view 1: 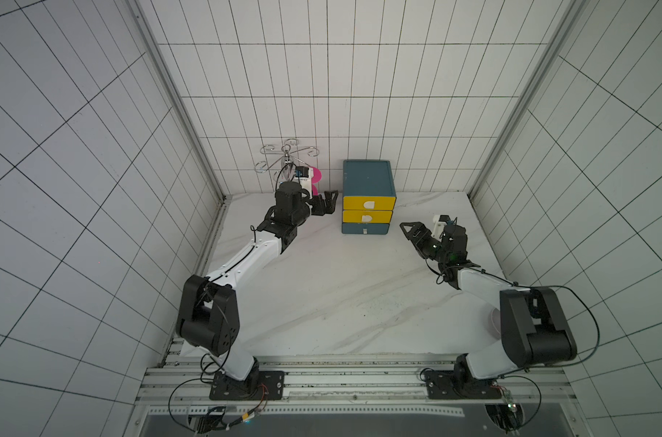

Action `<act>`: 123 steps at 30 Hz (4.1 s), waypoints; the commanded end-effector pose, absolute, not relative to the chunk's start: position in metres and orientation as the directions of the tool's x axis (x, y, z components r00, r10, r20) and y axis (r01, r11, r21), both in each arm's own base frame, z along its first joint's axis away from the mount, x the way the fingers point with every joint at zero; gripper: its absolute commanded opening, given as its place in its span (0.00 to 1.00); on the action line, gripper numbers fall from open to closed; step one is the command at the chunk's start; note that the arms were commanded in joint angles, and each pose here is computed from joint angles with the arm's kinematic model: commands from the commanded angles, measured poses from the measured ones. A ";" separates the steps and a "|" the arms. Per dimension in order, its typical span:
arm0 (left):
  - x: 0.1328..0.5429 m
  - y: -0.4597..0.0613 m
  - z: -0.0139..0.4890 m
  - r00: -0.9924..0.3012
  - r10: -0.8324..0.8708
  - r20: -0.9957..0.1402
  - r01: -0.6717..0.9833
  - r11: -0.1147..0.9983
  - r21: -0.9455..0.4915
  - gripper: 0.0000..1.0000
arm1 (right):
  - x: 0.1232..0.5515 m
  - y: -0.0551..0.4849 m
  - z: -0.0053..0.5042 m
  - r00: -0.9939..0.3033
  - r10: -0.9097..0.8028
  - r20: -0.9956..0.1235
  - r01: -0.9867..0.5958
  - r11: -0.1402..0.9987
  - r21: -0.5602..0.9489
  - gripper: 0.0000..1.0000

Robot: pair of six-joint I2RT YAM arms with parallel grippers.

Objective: Take the postcards out of the drawer
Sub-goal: Open the drawer in the storage box.

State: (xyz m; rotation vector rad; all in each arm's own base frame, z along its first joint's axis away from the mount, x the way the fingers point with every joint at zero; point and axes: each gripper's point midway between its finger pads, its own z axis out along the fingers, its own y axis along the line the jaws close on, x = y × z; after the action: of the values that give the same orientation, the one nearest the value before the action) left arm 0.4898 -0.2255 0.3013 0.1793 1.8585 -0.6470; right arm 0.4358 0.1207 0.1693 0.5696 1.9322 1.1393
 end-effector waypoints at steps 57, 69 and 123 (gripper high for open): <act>0.558 -0.266 0.228 -0.491 0.175 -0.853 0.302 0.953 0.022 0.99 | 0.524 0.239 0.232 -0.528 0.848 -0.053 -0.052 0.031 0.998 0.39; 0.559 -0.265 0.222 -0.498 0.177 -0.849 0.298 0.954 0.024 0.99 | 0.490 0.239 0.229 -0.544 0.838 -0.043 -0.053 0.016 0.998 0.32; 0.558 -0.264 0.221 -0.524 0.125 -0.843 0.285 0.958 -0.035 0.99 | 0.363 0.244 0.189 -0.640 0.769 0.012 0.082 0.053 0.995 0.31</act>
State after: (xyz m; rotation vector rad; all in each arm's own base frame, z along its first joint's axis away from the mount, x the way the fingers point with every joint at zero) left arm 0.5669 -0.2683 0.2477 0.2662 2.0371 -0.2243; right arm 0.3729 0.2422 0.1950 0.7993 1.7732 1.5972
